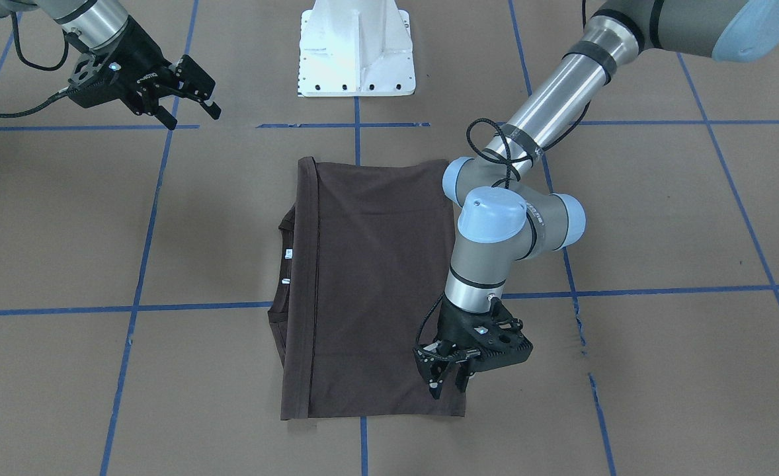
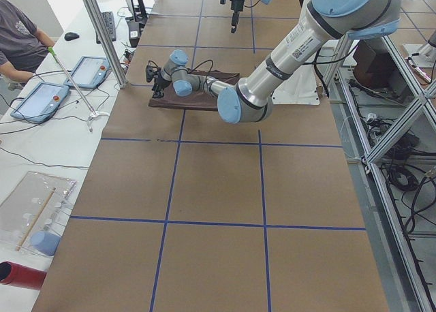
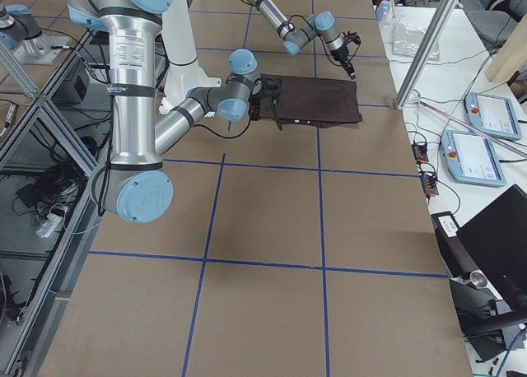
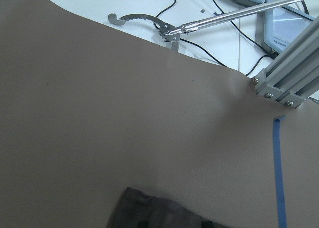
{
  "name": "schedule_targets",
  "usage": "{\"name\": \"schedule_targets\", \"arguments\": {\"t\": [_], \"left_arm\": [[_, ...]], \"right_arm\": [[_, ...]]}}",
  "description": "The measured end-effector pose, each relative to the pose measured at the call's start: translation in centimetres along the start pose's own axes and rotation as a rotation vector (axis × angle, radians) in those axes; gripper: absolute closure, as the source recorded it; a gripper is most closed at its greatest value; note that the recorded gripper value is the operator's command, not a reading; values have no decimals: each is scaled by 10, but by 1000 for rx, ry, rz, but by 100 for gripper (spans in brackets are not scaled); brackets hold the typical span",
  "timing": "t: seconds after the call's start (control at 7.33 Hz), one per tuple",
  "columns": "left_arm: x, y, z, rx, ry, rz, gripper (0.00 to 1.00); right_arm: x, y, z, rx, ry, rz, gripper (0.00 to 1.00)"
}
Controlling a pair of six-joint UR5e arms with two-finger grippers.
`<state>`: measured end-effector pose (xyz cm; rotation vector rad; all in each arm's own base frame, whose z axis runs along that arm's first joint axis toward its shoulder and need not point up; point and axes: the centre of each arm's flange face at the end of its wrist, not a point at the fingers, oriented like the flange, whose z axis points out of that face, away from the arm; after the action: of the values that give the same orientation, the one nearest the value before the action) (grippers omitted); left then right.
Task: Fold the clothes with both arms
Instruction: 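Move both grippers to the folded shirt's edges to grasp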
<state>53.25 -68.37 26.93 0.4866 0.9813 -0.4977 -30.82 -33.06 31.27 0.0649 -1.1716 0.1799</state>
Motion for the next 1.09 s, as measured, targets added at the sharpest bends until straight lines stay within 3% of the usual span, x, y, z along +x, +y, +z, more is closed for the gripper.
{"name": "schedule_targets", "arguments": {"t": [0.27,0.55,0.82,1.09], "left_arm": [[-5,-3,-18,-43,-12,44,0],[-17,6,-61,-122,-52,67,0],[-17,30,-125,-186,-69,87,0],[-13,72,-192,-260,-50,109,0]], "right_arm": [[-7,-12,17,4,34,12,0],[-41,-26,43,0,110,14,0],[-93,-28,82,-14,224,-21,0],[-138,-12,143,-39,350,-54,0]]}}
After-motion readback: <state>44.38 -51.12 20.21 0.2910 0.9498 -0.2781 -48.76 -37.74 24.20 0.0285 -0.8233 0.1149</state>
